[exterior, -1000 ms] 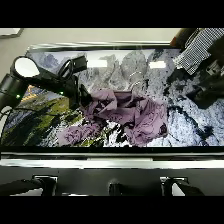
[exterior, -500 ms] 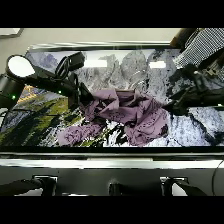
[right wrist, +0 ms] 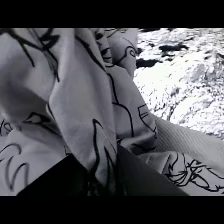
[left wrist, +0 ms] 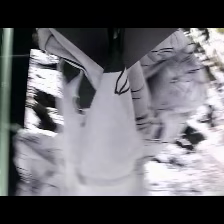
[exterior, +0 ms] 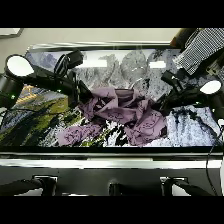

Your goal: Fold the clothes and pants, and hang the long-sleeved shirts on hangers.

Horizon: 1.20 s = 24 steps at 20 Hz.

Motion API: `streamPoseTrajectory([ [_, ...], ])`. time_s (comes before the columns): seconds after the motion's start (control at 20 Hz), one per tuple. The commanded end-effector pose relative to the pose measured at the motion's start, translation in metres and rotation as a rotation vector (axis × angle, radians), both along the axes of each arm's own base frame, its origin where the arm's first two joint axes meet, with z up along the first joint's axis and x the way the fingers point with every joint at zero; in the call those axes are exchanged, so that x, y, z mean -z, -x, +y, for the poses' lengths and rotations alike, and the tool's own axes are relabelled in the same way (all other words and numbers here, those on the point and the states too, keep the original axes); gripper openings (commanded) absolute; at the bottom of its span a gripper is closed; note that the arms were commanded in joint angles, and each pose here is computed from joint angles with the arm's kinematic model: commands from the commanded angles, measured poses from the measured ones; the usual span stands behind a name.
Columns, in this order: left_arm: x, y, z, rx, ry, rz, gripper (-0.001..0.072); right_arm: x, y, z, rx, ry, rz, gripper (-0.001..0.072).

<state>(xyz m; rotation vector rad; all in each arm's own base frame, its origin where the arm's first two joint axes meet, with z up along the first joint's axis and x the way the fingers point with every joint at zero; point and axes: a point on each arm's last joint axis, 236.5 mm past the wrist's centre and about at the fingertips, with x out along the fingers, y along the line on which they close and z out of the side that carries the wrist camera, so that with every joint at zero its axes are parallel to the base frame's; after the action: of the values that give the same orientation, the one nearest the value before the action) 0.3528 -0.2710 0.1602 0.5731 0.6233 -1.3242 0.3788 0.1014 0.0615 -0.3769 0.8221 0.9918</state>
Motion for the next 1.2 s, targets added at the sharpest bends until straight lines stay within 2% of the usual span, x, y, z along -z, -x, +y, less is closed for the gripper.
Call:
streamPoseTrajectory([
  [0.0,-0.001,0.003,-0.001,0.008,0.005,0.009,0.0033,0.001,0.018,-0.005,-0.055,0.056,0.023,0.0048],
  [0.05,-0.001,0.003,-0.001,-0.005,0.007,0.021,0.0077,-0.005,0.020,-0.008,-0.054,0.074,0.002,0.0047],
  [0.1,-0.001,0.001,-0.002,-0.028,0.013,0.035,0.0180,-0.013,0.021,-0.010,-0.051,0.093,-0.026,0.0047],
  [0.15,-0.002,-0.003,-0.002,-0.074,0.027,0.056,0.0332,-0.022,0.024,-0.011,-0.049,0.101,-0.052,0.0046],
  [0.2,-0.004,-0.009,-0.003,-0.125,0.041,0.074,0.0406,-0.032,0.027,-0.013,-0.034,0.111,-0.075,0.0047],
  [0.3,-0.006,-0.020,-0.001,-0.205,0.057,0.087,0.0412,-0.051,0.038,-0.018,0.019,0.132,-0.092,0.0046],
  [0.35,-0.006,-0.026,0.001,-0.241,0.058,0.081,0.0480,-0.059,0.044,-0.022,0.057,0.145,-0.091,0.0045],
  [0.45,-0.012,-0.043,0.003,-0.328,0.092,0.067,0.0488,-0.076,0.055,-0.036,0.197,0.162,-0.081,0.0044],
  [0.55,-0.027,-0.066,0.004,-0.446,0.172,0.052,0.0597,-0.094,0.065,-0.052,0.330,0.191,-0.103,0.0044],
  [0.6,-0.039,-0.083,0.008,-0.544,0.245,0.051,0.0622,-0.104,0.070,-0.063,0.398,0.209,-0.129,0.0044],
  [0.8,-0.097,-0.140,0.043,-0.922,0.599,0.119,0.0622,-0.153,0.092,-0.111,0.661,0.288,-0.298,0.0045],
  [0.85,-0.105,-0.145,0.050,-0.980,0.663,0.165,0.0621,-0.167,0.100,-0.125,0.745,0.296,-0.341,0.0046],
  [0.95,-0.109,-0.145,0.055,-1.034,0.716,0.241,0.0621,-0.187,0.120,-0.150,0.907,0.297,-0.396,0.0048],
  [1.15,-0.098,-0.128,0.038,-1.010,0.679,0.344,0.0620,-0.217,0.168,-0.205,1.351,0.193,-0.452,0.0047],
])
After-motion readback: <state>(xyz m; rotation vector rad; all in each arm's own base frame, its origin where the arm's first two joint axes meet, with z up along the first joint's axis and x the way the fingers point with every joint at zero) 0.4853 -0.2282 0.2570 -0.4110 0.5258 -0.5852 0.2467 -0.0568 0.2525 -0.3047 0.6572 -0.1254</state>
